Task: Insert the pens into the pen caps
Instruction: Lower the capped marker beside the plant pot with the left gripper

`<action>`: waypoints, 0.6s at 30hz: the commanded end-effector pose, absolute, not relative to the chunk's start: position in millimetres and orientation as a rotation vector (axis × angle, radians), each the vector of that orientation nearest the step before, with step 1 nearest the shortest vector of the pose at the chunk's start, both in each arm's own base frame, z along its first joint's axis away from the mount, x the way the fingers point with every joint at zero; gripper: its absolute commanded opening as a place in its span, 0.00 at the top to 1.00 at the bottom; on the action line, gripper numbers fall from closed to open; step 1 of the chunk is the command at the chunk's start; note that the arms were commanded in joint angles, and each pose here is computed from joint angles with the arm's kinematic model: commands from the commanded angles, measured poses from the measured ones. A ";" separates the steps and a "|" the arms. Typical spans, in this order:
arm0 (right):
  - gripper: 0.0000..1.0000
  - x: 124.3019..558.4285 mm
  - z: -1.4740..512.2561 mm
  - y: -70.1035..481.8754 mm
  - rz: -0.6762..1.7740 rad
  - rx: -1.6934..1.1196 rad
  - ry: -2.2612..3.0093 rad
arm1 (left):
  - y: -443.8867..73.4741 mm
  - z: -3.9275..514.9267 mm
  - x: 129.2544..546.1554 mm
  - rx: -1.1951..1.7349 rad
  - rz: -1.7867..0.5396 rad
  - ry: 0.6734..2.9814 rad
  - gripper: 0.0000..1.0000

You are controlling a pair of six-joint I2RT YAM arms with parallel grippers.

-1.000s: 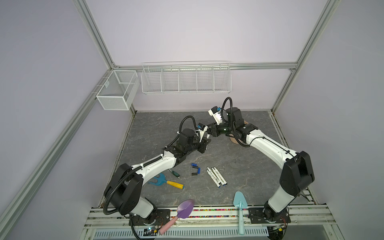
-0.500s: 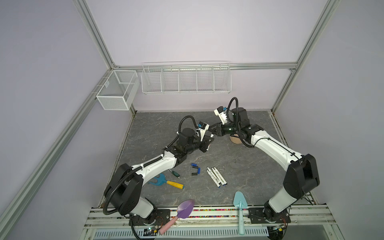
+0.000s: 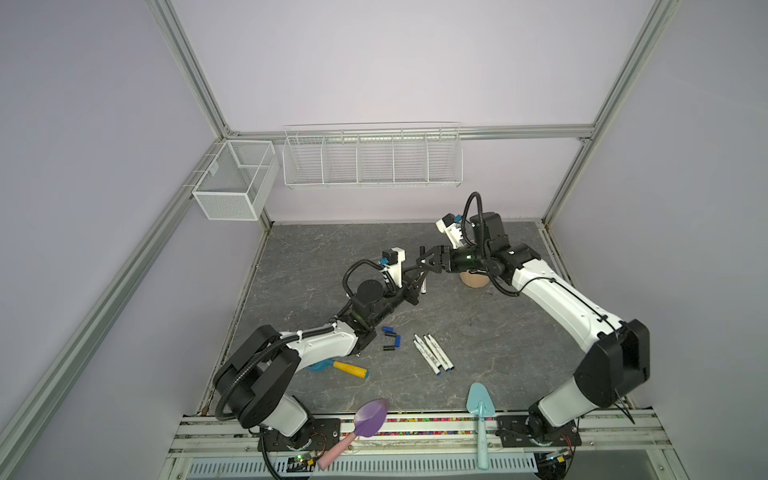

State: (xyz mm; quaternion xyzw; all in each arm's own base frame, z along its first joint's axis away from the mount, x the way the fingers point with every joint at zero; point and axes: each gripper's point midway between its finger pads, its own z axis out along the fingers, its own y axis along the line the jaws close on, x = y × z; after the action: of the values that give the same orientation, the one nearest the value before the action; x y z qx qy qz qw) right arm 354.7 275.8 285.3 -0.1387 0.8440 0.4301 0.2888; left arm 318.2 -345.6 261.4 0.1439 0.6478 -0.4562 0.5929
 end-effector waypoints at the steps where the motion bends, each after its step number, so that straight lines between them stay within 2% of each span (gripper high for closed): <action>1: 0.24 374.2 335.4 235.4 1.037 -0.175 2.078 | -348.5 257.6 335.7 0.206 -1.120 1.481 1.00; 7: 0.25 364.8 307.2 199.1 0.843 -0.086 2.159 | -382.4 212.2 377.5 0.125 -1.116 1.612 1.00; 11: 0.26 352.5 281.7 185.1 0.774 -0.047 2.252 | -397.1 161.9 407.6 0.040 -1.016 1.827 1.00; 18: 0.26 337.7 258.2 175.5 0.734 -0.015 2.328 | -412.0 106.0 428.6 -0.016 -0.881 2.103 1.00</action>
State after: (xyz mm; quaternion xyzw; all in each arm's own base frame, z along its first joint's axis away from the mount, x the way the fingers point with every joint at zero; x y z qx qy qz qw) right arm 344.9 184.7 260.9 -0.0137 0.8901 0.2969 0.3455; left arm 423.0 -414.7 139.0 0.0174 0.7883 -0.3959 0.4707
